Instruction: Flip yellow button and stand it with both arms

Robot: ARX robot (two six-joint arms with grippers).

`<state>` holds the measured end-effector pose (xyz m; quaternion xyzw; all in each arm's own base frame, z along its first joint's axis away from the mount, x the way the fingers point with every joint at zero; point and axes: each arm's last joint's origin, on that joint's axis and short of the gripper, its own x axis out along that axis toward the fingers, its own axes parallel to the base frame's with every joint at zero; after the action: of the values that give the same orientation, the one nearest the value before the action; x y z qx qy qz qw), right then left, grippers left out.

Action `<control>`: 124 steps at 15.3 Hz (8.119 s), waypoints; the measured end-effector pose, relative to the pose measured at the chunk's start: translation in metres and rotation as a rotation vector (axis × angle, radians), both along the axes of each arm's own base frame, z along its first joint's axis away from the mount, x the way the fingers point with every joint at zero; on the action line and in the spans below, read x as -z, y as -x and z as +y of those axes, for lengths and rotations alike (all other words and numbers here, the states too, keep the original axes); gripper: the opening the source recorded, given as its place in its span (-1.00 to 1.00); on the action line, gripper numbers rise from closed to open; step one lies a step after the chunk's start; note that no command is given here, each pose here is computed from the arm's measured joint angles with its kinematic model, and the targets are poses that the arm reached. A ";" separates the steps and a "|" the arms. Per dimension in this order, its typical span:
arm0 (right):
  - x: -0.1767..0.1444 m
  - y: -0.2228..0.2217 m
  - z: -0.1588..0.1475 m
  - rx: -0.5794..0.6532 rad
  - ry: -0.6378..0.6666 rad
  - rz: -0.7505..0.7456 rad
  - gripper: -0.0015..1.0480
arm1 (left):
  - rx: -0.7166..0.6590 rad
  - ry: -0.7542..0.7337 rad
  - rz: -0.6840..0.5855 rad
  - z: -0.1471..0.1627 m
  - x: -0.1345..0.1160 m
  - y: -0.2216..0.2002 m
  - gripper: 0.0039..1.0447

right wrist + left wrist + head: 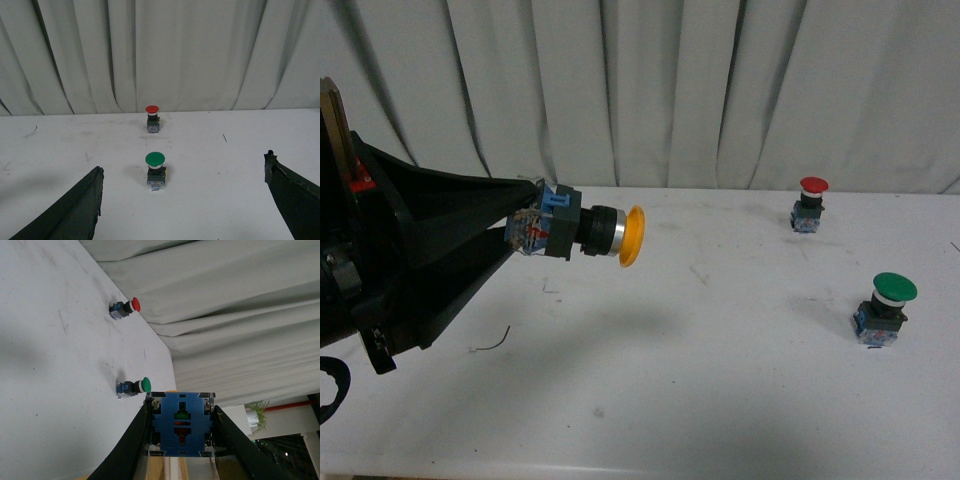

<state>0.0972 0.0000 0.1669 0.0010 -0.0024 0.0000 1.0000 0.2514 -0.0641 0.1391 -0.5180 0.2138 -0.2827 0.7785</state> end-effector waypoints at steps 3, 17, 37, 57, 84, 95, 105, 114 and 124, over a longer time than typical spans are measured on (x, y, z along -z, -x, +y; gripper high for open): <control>0.000 0.000 0.000 0.000 0.000 0.000 0.87 | -0.004 0.040 -0.032 -0.005 -0.012 -0.009 -0.43; 0.000 0.000 0.000 0.000 0.000 0.000 0.87 | -0.019 0.108 -0.193 -0.013 -0.057 0.001 -0.43; -0.073 -0.192 0.068 -0.847 -0.472 -0.014 0.87 | 0.005 0.083 -0.205 -0.020 -0.055 0.006 -0.43; -0.016 -0.217 0.137 -0.937 -1.174 0.473 0.87 | 0.003 0.087 -0.220 -0.018 -0.058 0.007 -0.43; -0.034 -0.226 0.146 -0.977 -1.244 0.464 -0.39 | -0.140 -0.035 -0.389 0.057 -0.079 0.017 0.88; -0.033 -0.227 0.142 -0.967 -1.238 0.457 -0.40 | -0.655 -0.847 -0.495 0.086 -0.110 0.135 0.02; -0.037 -0.227 0.147 -0.991 -1.207 0.435 -0.40 | -0.621 -1.104 -0.461 0.064 -0.050 0.144 -0.97; -0.038 -0.225 0.151 -1.001 -1.203 0.435 -0.40 | -0.612 -1.107 -0.452 0.064 -0.026 0.154 -0.97; -0.021 -0.266 0.061 -0.352 -0.494 0.381 -0.40 | -0.614 -1.105 -0.454 0.064 -0.027 0.154 0.22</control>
<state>0.3629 0.0613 0.1878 0.2430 0.1845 0.1716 0.9367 0.0976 0.0001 0.1659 -0.0081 0.0009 0.0006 1.0000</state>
